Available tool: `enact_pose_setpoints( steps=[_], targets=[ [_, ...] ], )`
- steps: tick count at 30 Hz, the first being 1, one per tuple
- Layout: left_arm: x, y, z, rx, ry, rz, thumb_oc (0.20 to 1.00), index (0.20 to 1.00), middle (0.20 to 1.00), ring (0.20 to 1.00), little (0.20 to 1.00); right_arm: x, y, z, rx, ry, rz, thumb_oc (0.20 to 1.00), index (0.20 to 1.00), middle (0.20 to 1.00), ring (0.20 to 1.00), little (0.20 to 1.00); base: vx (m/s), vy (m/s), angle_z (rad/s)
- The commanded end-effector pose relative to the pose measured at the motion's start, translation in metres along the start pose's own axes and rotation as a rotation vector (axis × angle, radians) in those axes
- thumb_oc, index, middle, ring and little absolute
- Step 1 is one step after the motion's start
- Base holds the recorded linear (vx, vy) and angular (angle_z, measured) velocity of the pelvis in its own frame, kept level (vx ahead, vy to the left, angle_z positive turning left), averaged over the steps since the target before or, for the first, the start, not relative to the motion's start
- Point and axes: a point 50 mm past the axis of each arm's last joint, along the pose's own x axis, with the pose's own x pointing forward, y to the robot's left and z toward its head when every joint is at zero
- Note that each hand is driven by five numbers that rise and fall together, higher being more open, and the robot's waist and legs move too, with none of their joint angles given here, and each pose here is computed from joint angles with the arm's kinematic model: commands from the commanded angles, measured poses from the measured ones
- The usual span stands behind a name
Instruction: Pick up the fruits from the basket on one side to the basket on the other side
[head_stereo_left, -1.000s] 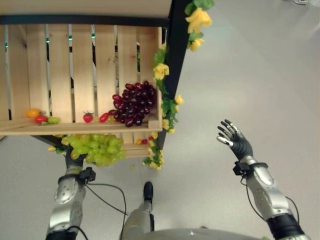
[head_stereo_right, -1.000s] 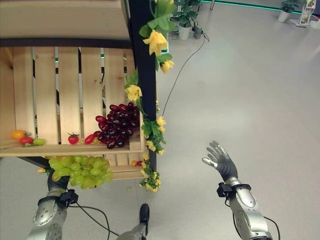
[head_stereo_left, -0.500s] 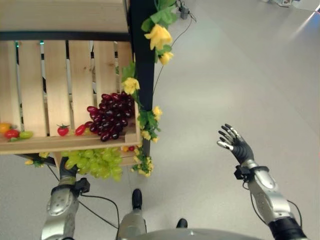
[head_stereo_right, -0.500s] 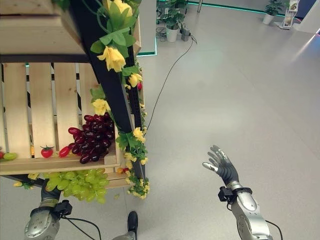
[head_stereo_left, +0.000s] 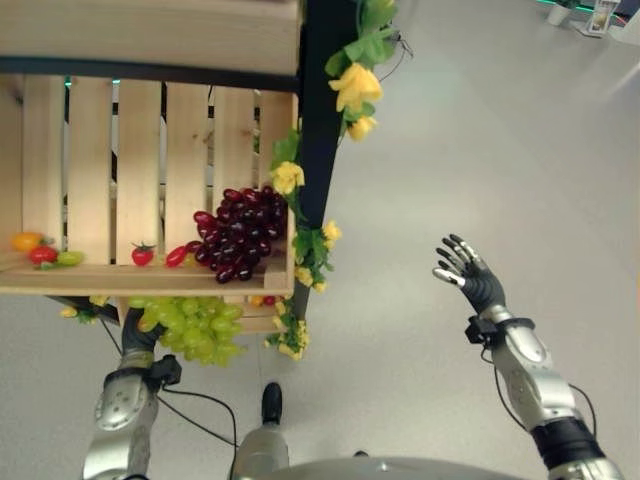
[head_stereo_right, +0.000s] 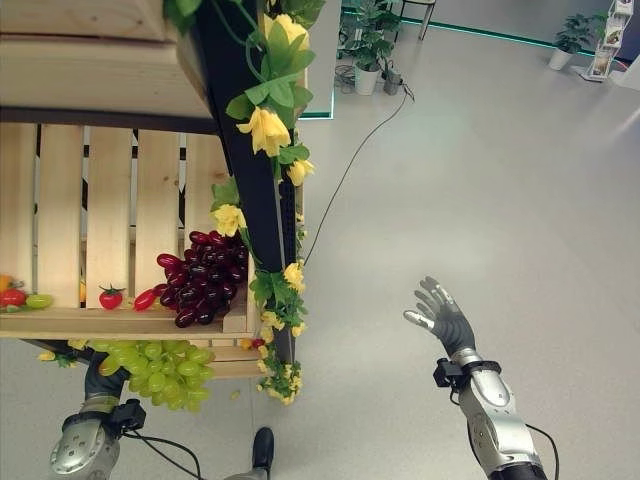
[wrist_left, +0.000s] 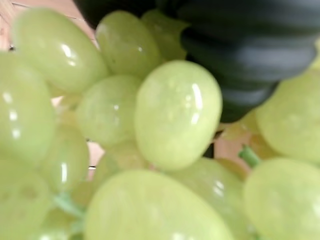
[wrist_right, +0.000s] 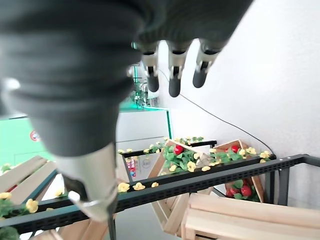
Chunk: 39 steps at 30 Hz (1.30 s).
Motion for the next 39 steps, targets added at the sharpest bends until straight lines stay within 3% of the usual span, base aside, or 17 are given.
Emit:
enact_pose_setpoints(
  steps=[1, 15, 22, 35, 39],
  targets=[
    [0.023, -0.011, 0.048, -0.032, -0.249, -0.042, 0.2, 0.2, 0.2, 0.2, 0.2, 0.003, -0.013, 0.021, -0.02, -0.103, -0.04, 1.0, 1.0, 1.0, 1.0, 1.0, 0.04, -0.009, 0.13],
    [0.033, -0.039, 0.058, -0.076, -0.29, -0.155, 0.2, 0.2, 0.2, 0.2, 0.2, 0.001, -0.025, 0.047, -0.104, -0.193, -0.081, 1.0, 1.0, 1.0, 1.0, 1.0, -0.03, -0.097, 0.39],
    [0.029, -0.036, 0.055, -0.111, -0.279, -0.153, 0.2, 0.2, 0.2, 0.2, 0.2, 0.001, -0.024, 0.045, -0.069, -0.199, -0.088, 1.0, 1.0, 1.0, 1.0, 1.0, -0.14, 0.125, 0.47],
    [0.031, -0.019, 0.068, 0.146, -0.302, -0.146, 0.2, 0.2, 0.2, 0.2, 0.2, 0.007, 0.0, 0.015, 0.133, -0.16, -0.12, 1.0, 1.0, 1.0, 1.0, 1.0, -0.19, 0.195, -0.07],
    [0.025, -0.023, 0.057, 0.108, -0.273, -0.151, 0.2, 0.2, 0.2, 0.2, 0.2, 0.001, -0.002, 0.005, 0.127, -0.118, -0.131, 1.0, 1.0, 1.0, 1.0, 1.0, -0.14, 0.173, -0.43]
  ],
)
